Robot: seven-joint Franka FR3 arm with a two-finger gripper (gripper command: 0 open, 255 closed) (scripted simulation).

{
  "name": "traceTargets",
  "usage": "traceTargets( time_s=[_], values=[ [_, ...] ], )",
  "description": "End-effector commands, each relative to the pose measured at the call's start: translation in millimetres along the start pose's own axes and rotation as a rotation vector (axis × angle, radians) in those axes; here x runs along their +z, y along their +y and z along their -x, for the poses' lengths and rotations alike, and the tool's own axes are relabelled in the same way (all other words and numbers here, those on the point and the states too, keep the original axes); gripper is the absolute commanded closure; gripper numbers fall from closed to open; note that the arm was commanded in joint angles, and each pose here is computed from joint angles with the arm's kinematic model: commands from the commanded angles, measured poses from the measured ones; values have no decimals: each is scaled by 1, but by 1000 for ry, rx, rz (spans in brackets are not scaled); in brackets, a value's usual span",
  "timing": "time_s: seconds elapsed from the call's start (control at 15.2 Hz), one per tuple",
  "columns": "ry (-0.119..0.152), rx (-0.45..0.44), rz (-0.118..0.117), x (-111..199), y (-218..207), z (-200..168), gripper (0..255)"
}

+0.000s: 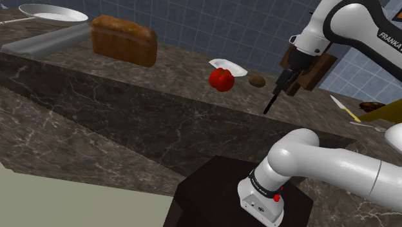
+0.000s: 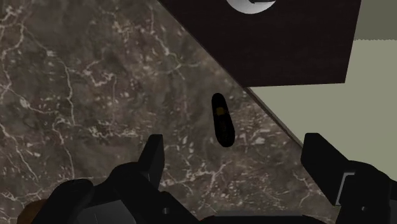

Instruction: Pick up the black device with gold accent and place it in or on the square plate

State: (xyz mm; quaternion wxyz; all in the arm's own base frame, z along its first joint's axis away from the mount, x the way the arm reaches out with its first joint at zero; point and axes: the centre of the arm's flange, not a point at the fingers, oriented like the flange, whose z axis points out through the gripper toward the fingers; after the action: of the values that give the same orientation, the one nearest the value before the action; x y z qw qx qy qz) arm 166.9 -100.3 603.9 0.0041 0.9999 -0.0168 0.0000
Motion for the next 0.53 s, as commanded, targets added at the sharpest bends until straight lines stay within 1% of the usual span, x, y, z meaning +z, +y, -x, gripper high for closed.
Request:
traceTargets(
  time_s=[0.0, 0.26, 0.46],
  values=[
    [1, 3, 1, 9, 2, 0, 0],
    [1, 3, 1, 30, 2, 0, 0],
    [1, 3, 1, 33, 2, 0, 0]
  ],
)
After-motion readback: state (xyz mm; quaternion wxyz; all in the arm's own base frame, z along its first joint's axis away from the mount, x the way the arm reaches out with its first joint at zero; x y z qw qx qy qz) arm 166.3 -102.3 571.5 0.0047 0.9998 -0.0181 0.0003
